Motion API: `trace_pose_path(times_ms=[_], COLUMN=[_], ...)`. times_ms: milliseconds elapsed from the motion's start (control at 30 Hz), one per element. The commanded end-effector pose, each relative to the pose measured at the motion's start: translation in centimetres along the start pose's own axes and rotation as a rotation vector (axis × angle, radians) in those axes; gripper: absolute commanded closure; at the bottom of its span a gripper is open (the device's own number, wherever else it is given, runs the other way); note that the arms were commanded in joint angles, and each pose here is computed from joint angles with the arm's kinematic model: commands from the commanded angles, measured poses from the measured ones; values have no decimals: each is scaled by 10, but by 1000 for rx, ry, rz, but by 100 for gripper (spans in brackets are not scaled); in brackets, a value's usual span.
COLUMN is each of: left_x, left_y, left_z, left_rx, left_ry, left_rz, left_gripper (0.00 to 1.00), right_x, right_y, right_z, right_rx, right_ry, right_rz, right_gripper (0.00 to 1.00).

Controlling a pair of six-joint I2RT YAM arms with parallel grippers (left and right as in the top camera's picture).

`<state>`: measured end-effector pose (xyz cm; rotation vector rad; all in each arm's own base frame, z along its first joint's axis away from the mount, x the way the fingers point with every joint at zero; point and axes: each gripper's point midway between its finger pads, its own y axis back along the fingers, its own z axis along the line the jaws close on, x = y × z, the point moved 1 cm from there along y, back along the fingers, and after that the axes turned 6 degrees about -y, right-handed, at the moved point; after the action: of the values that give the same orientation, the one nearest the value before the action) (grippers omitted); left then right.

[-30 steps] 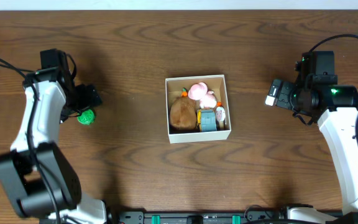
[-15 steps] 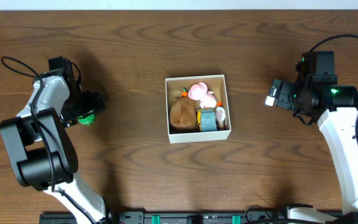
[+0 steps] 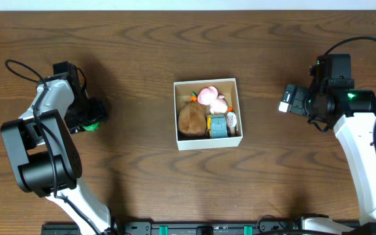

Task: Pack container
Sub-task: 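Move left gripper to the green spiky toy and grasp it, then carry the green toy into the box and open left gripper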

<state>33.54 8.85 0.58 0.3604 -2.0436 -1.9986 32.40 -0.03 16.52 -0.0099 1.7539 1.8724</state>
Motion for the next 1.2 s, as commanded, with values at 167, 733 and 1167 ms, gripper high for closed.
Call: trace_pose_path(times_ms=[167,733,1167], left_x=[8,-4,28], left_y=[-5,32,205], left_z=[1,-6,-152], left_rx=[-1,8,218], left_ry=[2,-11,-407], left_rz=[36,-48,-477], left_gripper=[49,51,58], right_x=[1,0,-1], right_y=[-3,-3,-3], right_z=[-2,-2,-1], right_rx=[6,6,3], right_ry=[7,8,12], right_rz=[8,7,1], right_gripper=[1,1,1])
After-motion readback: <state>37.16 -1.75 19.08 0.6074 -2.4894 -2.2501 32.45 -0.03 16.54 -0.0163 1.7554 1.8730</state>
